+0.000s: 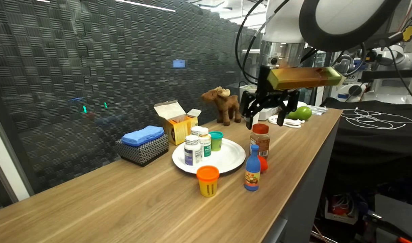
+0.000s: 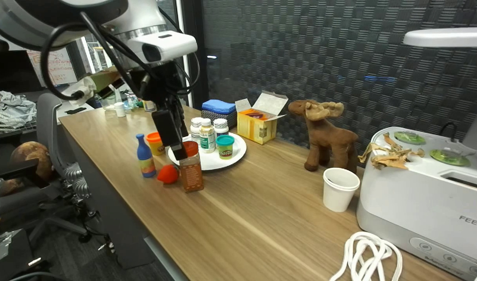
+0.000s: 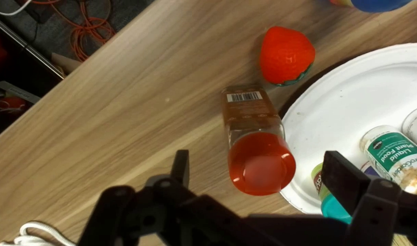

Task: Pick up all the items surrounding the white plate and arrange them on the plate

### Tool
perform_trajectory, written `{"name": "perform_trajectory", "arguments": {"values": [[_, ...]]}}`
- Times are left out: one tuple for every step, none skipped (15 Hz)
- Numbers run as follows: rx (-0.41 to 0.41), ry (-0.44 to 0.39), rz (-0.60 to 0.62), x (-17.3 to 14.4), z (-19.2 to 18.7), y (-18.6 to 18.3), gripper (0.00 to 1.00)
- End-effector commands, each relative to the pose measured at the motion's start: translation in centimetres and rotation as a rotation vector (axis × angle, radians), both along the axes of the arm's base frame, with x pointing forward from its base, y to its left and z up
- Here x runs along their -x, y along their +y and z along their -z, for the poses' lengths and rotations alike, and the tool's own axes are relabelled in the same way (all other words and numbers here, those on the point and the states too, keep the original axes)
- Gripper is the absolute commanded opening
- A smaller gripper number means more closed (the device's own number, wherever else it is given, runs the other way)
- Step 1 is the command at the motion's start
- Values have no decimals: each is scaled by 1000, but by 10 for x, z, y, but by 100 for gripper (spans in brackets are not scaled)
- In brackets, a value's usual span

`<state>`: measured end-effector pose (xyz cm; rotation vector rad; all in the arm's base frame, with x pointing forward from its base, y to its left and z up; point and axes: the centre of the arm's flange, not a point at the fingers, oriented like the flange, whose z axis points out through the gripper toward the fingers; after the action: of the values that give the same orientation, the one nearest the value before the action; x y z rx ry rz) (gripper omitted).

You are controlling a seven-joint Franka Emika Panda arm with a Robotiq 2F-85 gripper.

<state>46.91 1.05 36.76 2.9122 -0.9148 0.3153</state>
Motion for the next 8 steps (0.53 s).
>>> {"name": "perform_trajectory", "arguments": {"values": [[-22, -27, -14, -12, -4, -7, 73], [-21, -29, -18, -12, -5, -8, 66], [-20, -30, -23, -12, -8, -8, 56], [-31, -28, -28, -11, -10, -8, 49], [-39, -26, -34, -10, -12, -7, 42], [-49, -18, -43, -8, -13, -5, 33], [-57, -15, -50, -8, -15, -4, 27], [-64, -10, -54, -7, -16, -2, 24]]}}
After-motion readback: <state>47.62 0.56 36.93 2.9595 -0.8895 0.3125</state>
